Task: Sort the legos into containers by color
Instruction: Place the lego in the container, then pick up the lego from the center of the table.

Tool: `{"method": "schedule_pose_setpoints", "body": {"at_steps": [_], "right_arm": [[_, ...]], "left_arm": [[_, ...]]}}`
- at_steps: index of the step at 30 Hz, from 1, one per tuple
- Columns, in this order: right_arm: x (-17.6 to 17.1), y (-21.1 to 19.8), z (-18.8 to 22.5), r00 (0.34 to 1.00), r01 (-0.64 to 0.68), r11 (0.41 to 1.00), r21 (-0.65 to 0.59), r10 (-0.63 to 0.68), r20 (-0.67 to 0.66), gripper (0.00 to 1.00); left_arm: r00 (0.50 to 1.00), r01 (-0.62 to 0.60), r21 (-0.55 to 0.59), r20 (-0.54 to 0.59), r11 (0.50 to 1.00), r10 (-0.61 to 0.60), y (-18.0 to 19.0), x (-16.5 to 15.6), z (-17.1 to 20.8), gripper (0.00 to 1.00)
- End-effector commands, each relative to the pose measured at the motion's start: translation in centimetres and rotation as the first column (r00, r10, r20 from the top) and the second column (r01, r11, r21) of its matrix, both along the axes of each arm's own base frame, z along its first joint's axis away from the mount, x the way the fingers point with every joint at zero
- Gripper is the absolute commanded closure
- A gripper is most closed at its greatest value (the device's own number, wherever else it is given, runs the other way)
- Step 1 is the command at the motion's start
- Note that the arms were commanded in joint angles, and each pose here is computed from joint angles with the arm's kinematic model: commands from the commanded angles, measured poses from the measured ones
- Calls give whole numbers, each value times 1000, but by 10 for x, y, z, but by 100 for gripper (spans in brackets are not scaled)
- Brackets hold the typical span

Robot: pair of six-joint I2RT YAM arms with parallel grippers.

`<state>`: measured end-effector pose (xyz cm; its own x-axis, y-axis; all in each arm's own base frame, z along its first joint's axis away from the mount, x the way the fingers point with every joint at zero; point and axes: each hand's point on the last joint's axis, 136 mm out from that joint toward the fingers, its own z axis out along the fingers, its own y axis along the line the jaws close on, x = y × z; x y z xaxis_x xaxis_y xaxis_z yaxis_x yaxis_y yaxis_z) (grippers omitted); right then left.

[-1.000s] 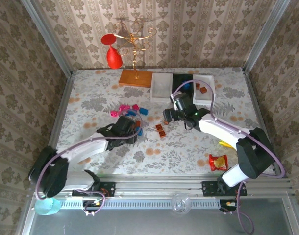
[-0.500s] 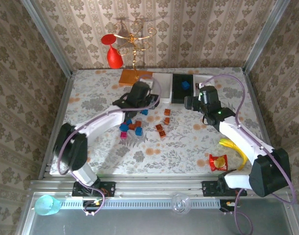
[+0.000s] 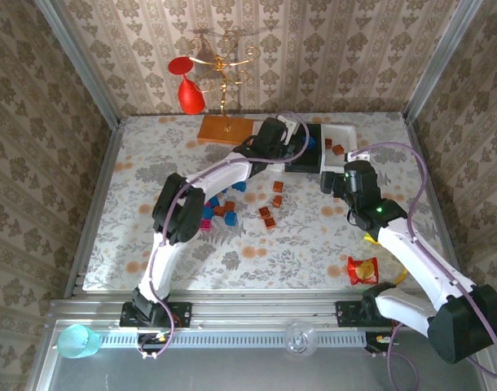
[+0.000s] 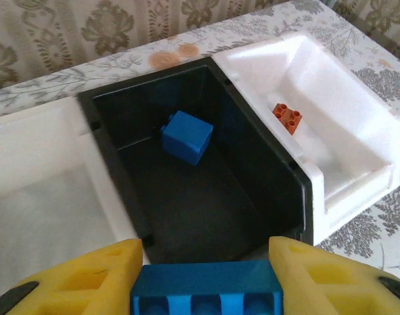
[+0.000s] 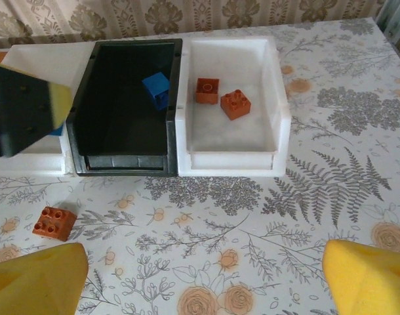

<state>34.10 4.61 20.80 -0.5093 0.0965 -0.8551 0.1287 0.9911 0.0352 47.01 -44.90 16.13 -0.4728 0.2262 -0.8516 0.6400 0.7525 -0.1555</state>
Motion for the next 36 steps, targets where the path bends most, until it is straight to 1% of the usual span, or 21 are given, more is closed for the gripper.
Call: {"method": "schedule_pose_setpoints", "body": {"at_steps": [1,4,6,7,11,13,16,17,19,21,23,25,27,29,33,34,36], "right_arm": [[-4,-11,5,998,57,998,1,-57,32,6],[-8,-12,0,998,64,998,4,-64,19,6],[-11,-11,-3,998,60,998,11,-60,9,6],[-13,-11,-4,998,59,998,13,-59,5,6],[-22,-14,-6,998,63,998,16,-63,-2,6],[-27,-17,-5,998,70,997,16,-70,8,7],[-31,-15,-4,998,54,998,36,-55,22,7],[-32,-11,-4,999,32,998,46,-33,24,7],[-31,5,-4,999,-42,997,67,40,29,8],[-30,28,-7,990,-141,986,85,140,25,8],[-30,52,-13,975,-224,971,88,224,8,8],[-29,71,-21,962,-268,960,83,270,-23,8],[-27,91,-31,948,-306,949,82,311,-61,8],[-24,107,-39,936,-335,939,83,341,-86,8],[-20,132,-46,910,-387,916,105,398,-116,8],[-19,142,-46,893,-423,899,111,435,-117,8],[-17,167,-49,836,-526,843,111,537,-116,8]], "left_arm": [[995,76,-25,65,997,-74,-26,9,17,55],[995,81,-25,66,996,-80,-38,23,9,55],[993,93,-26,80,995,-90,-46,31,9,53],[992,93,-25,88,995,-90,-48,34,10,51],[993,70,-12,94,997,-69,-44,39,27,32],[994,48,-5,94,999,-47,-35,35,42,27],[995,23,5,95,1000,-23,-13,20,65,23],[995,21,13,94,1000,-23,-3,12,72,22],[995,19,27,100,999,-22,19,-8,83,21],[995,0,38,104,999,-4,50,-32,86,19],[995,-45,44,94,998,41,85,-55,78,17],[994,-97,42,51,994,95,122,-74,64,15],[989,-140,37,-35,989,142,157,-93,43,15],[981,-160,37,-106,986,163,181,-106,26,16],[964,-168,78,-195,983,180,208,-119,2,16],[959,-180,84,-208,980,194,213,-119,1,16],[955,-198,87,-206,976,212,222,-121,1,16]]}}
